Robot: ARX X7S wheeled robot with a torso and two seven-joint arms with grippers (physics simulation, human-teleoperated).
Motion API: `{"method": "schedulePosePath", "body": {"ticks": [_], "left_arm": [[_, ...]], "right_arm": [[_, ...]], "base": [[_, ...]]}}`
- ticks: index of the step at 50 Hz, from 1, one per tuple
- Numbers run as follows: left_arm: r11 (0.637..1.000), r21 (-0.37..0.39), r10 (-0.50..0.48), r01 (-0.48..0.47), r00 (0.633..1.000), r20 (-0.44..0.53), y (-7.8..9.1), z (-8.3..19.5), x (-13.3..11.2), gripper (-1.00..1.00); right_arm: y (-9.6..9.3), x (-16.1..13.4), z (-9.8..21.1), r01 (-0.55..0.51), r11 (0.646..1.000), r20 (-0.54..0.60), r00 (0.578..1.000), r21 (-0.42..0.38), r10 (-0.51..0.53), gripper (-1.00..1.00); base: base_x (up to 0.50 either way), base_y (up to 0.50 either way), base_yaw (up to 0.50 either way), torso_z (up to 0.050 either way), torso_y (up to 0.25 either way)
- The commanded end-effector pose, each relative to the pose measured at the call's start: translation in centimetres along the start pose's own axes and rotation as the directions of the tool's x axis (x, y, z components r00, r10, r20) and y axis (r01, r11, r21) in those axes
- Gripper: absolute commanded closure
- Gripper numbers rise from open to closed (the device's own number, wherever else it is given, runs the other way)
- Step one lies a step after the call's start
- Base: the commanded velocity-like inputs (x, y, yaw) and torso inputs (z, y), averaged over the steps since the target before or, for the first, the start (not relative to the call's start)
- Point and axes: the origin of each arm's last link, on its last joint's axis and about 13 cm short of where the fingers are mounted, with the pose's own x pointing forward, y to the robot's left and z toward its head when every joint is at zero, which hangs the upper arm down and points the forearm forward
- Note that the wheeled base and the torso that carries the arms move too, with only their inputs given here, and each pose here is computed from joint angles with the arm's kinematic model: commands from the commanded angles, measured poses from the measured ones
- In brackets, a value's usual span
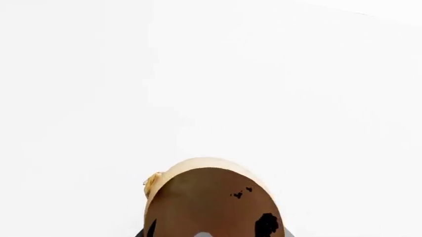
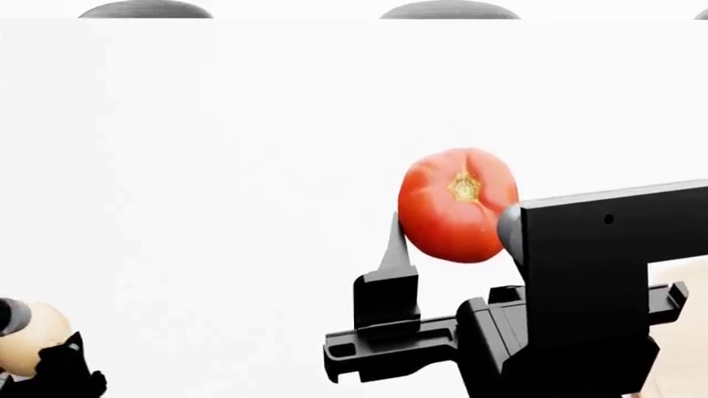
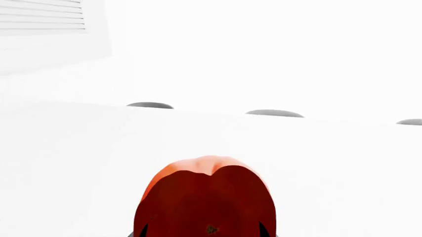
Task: Place the avocado, onion, tomato and bell pepper on the cutting board.
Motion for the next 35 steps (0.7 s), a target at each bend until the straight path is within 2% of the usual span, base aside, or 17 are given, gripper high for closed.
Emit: {"method": "schedulePosePath", "body": {"ticks": [1, 6, 10, 11, 13, 16, 20, 28, 35], "left_arm": [[1.000, -0.018, -0.022, 0.022, 1.000, 0.004, -0.4, 0.3, -0.3, 1.00], [0.999, -0.015, -0.046, 0.047, 0.997, 0.065, -0.7, 1.7, -1.7, 1.00], [0.993, 0.014, -0.119, 0.119, 0.978, 0.171, -1.5, 4.5, -5.2, 1.00], [0.993, 0.014, -0.119, 0.119, 0.978, 0.171, -1.5, 4.5, -5.2, 1.00], [0.985, 0.048, -0.172, 0.165, 0.952, 0.255, -1.8, 6.7, -8.0, 1.00], [0.974, 0.055, -0.225, 0.219, 0.922, 0.315, -2.1, 8.7, -10.9, 1.00], [0.962, 0.071, -0.272, 0.265, 0.891, 0.363, -2.3, 10.2, -13.1, 1.00], [0.957, 0.089, -0.289, 0.277, 0.874, 0.389, -2.3, 10.7, -13.5, 1.00], [0.959, 0.085, -0.281, 0.269, 0.882, 0.377, -2.2, 10.1, -12.5, 1.00]], "right_arm": [[0.0, -0.1, 0.0, -0.004, 1.000, 0.010, 1.000, -0.010, 0.004, 1.00], [-0.1, -0.1, 0.0, -0.003, 1.000, 0.012, 1.000, -0.009, 0.003, 1.00], [-0.1, -0.1, 0.1, -0.007, 1.000, 0.028, 1.000, 0.001, 0.007, 1.00], [-0.1, -0.1, 0.1, -0.007, 1.000, 0.028, 1.000, 0.001, 0.007, 1.00], [-0.1, 0.0, 0.2, -0.004, 1.000, 0.038, 0.999, 0.011, 0.004, 1.00], [-0.2, 0.2, 0.2, 0.008, 1.000, 0.052, 0.999, 0.016, -0.009, 1.00], [-0.3, 0.4, 0.2, 0.019, 1.000, 0.063, 0.998, 0.021, -0.020, 1.00], [-0.6, 0.9, 0.2, 0.031, 0.999, 0.075, 0.997, 0.025, -0.033, 1.00], [-0.7, 0.8, 0.3, 0.042, 0.999, 0.075, 0.996, 0.031, -0.045, 1.00]], "base": [[0.00, 0.00, 0.00, 0.000, 0.000], [0.00, 0.00, 0.00, 0.000, 0.000], [0.00, 0.00, 0.00, 0.000, 0.000], [0.00, 0.00, 0.00, 0.000, 0.000], [0.00, 0.00, 0.00, 0.000, 0.000], [0.00, 0.00, 0.00, 0.000, 0.000], [0.00, 0.00, 0.00, 0.000, 0.000], [0.00, 0.00, 0.00, 0.000, 0.000], [0.00, 0.00, 0.00, 0.000, 0.000]]}}
